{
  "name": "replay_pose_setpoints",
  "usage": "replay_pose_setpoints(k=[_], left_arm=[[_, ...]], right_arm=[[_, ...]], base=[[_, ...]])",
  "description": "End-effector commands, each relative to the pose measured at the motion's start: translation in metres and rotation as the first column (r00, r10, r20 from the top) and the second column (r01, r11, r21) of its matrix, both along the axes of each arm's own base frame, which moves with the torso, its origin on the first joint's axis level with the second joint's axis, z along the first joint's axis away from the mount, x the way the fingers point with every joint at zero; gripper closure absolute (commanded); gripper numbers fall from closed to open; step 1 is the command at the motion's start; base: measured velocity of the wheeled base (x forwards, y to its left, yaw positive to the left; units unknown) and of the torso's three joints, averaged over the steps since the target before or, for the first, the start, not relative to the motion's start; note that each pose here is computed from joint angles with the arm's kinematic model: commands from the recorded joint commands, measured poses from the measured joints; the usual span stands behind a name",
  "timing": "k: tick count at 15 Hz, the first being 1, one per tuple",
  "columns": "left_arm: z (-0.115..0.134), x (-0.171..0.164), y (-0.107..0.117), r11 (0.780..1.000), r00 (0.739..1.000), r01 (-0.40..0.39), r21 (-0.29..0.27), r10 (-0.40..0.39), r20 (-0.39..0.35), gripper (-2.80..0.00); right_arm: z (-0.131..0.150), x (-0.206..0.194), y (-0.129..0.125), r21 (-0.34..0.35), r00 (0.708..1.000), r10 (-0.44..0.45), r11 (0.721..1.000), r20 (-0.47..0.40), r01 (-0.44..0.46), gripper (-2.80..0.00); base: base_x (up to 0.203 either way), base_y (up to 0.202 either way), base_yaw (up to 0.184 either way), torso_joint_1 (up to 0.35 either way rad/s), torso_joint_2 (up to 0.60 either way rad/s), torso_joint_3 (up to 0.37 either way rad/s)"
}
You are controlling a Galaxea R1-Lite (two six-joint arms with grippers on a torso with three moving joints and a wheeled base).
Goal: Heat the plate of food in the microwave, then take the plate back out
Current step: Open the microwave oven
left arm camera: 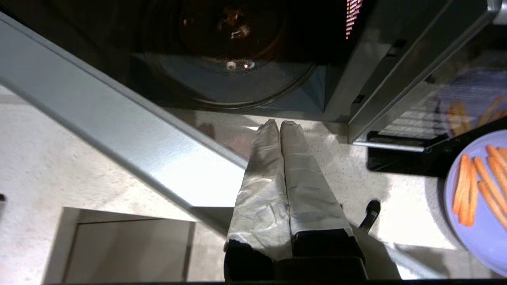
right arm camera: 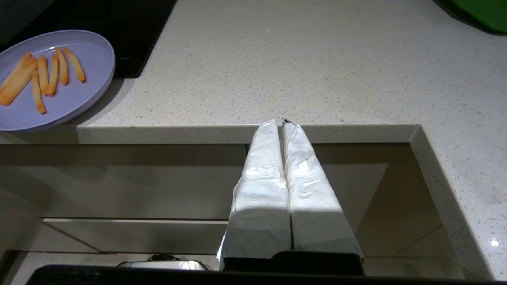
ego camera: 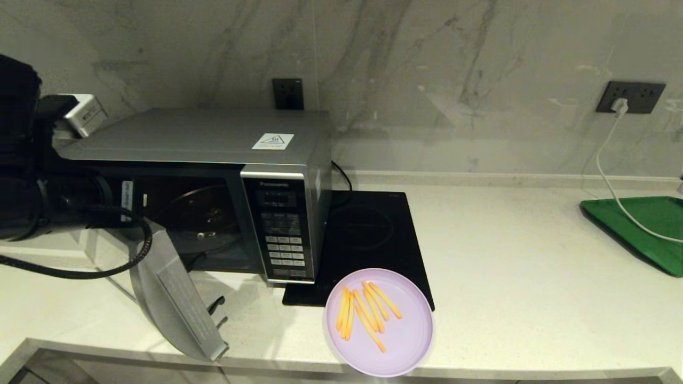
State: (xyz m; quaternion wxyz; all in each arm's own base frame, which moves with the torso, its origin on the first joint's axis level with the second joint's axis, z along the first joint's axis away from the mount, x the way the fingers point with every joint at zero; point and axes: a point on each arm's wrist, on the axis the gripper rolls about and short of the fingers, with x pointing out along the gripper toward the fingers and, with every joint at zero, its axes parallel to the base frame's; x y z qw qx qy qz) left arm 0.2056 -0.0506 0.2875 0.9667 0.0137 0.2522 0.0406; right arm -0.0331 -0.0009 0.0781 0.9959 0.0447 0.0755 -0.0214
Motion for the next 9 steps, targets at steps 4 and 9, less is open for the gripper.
replay_pose_setpoints(k=[4,9], left_arm=[[-0.016,0.003,0.003,0.997,0.996,-0.061,0.044,0.064,-0.059,0.0],[0.001,-0.031,0.021,0.981,0.987,-0.158,0.111,0.155,0.037,0.0]], right_arm=[[0.0,0.0,0.0,0.001,1.0,-0.001,1.0,-0.002,0.001,0.0],[0.0,0.0,0.0,0.001,1.0,-0.001,1.0,-0.002,0.001,0.0]], base=[[0.0,0.0,0.0,0.0,0.0,0.007],[0.0,0.0,0.0,0.0,0.0,0.0]])
